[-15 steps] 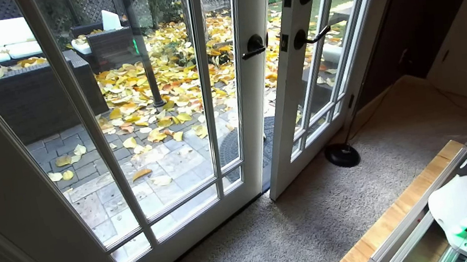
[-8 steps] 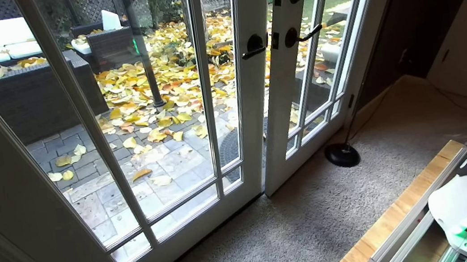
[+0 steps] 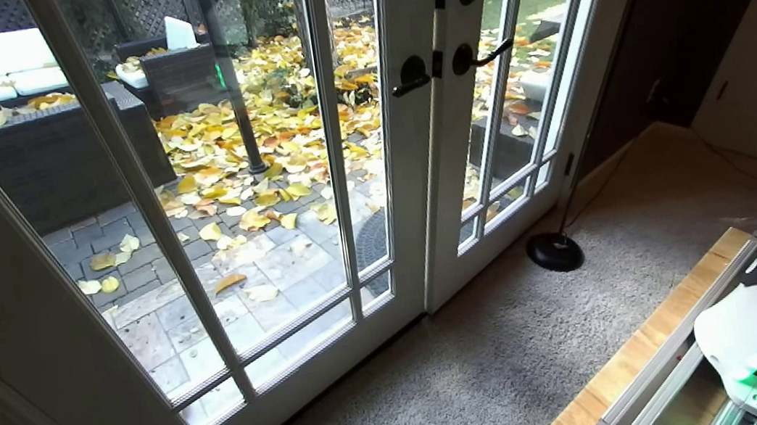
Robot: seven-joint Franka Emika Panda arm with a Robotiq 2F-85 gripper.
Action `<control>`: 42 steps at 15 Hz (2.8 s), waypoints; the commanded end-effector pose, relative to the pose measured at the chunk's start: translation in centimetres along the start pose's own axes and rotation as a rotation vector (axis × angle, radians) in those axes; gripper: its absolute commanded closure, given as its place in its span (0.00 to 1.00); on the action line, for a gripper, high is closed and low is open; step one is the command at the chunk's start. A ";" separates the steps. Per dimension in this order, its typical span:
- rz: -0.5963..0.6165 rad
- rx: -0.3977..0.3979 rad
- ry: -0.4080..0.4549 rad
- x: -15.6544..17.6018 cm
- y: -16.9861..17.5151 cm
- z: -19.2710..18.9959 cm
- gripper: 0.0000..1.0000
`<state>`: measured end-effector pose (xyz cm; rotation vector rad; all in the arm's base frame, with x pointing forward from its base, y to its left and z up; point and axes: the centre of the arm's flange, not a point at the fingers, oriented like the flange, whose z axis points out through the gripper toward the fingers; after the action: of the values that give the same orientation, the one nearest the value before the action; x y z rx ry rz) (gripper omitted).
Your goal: Close the door on the right
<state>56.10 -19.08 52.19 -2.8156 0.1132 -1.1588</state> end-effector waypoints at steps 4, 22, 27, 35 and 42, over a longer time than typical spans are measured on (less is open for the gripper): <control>0.006 0.019 -0.021 0.2 0.2 0.0 0.00; -0.137 -0.090 -0.242 -2.5 0.6 -0.1 0.00; -0.136 -0.093 -0.298 -3.0 1.9 -0.1 0.00; -0.133 -0.023 -0.176 -1.1 0.7 1.5 0.00; -0.150 -0.008 -0.246 -1.5 1.0 1.3 0.00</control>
<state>55.77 -19.41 50.20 -2.9881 -0.0785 -0.8965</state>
